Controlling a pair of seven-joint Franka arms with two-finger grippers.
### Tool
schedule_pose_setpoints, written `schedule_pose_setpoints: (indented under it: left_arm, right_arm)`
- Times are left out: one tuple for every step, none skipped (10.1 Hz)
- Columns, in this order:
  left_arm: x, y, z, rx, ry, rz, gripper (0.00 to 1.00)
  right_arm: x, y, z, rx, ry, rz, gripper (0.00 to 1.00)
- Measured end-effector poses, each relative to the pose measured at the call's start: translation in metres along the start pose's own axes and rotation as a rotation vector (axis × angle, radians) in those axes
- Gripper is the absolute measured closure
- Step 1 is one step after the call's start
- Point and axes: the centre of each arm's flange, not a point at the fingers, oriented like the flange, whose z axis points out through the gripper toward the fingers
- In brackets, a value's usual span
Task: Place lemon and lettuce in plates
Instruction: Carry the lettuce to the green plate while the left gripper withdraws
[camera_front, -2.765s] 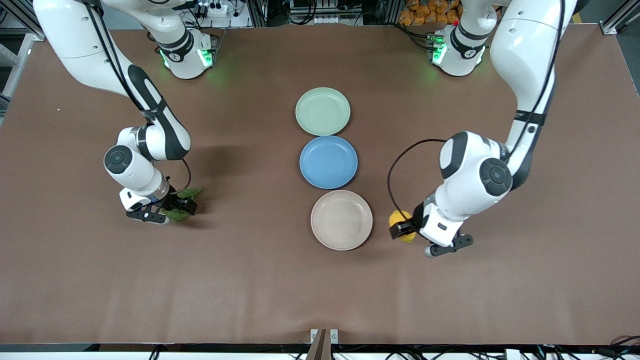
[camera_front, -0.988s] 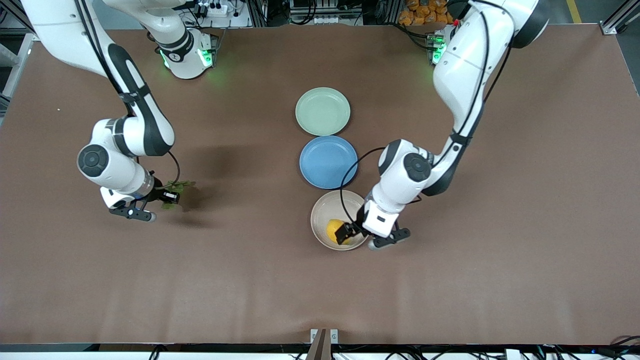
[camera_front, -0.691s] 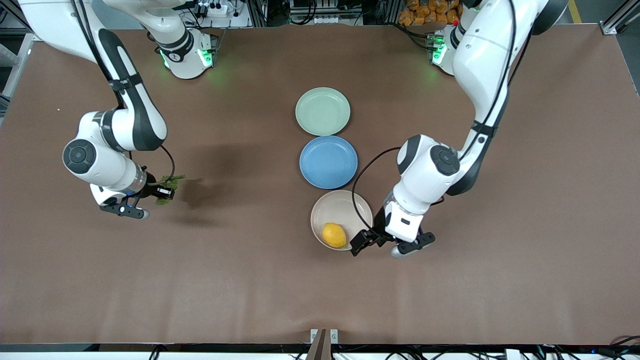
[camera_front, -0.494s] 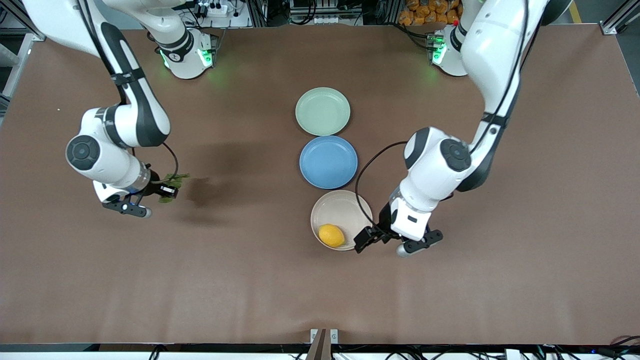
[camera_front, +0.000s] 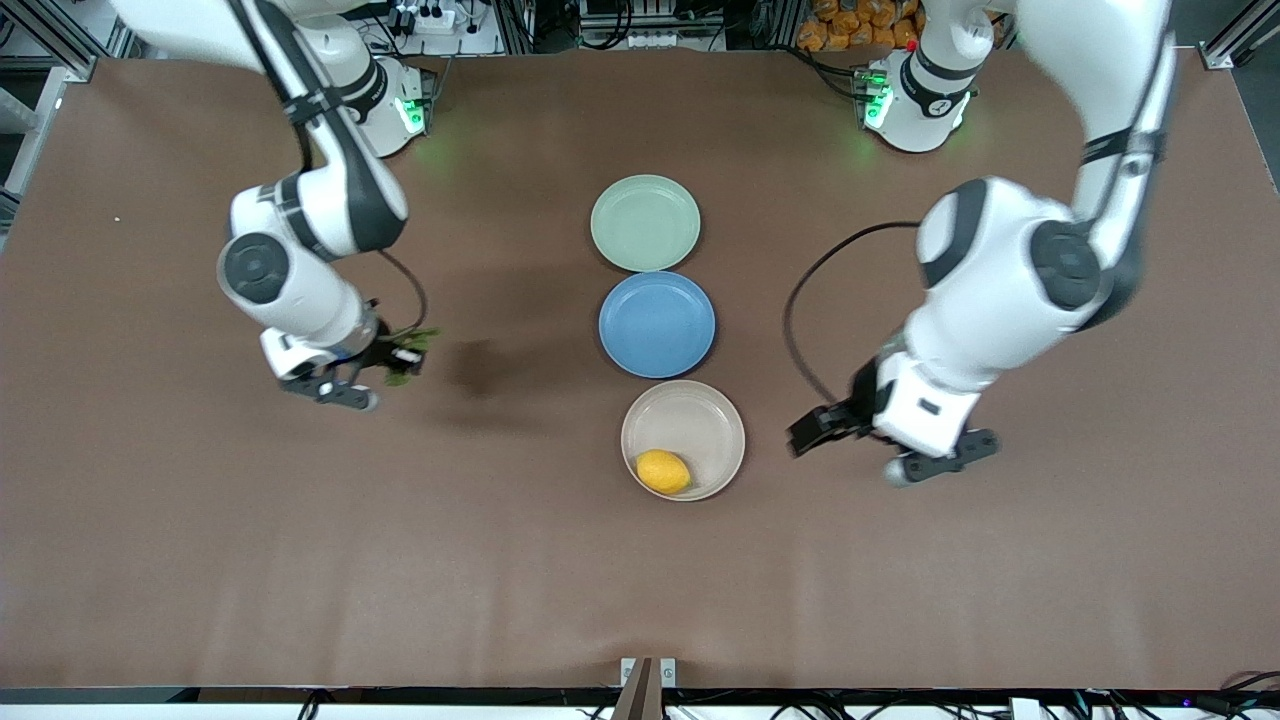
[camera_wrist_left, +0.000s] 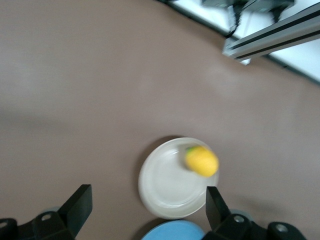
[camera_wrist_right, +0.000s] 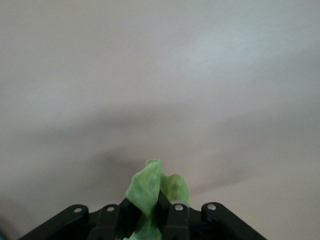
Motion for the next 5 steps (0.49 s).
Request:
schedule_pose_setpoints:
  left_arm:
    - [0.003,-0.021,-0.016,0.04,-0.057,0.038,0.0]
    - [0.005,-0.033,-0.03,0.061,-0.093,0.074,0.0]
    - [0.005,-0.037,-0.05,0.067,-0.089,0.102,0.0]
    - [0.002,-0.038,-0.076,0.093,-0.05,0.128,0.0]
    - [-0.005,-0.039,-0.105,0.137,-0.006,0.149,0.0]
  right_arm:
    - [-0.016,-0.024,0.0,0.006,-0.004,-0.033,0.9]
    - [-0.034,-0.046,0.0,0.012,-0.01,-0.066,0.9]
    - [-0.054,-0.071,0.001,0.016,-0.016,-0.084,0.9]
    - [-0.079,-0.097,0.001,0.02,-0.023,-0.101,0.9]
    - [-0.105,-0.121,0.002,0.022,-0.03,-0.12,0.9]
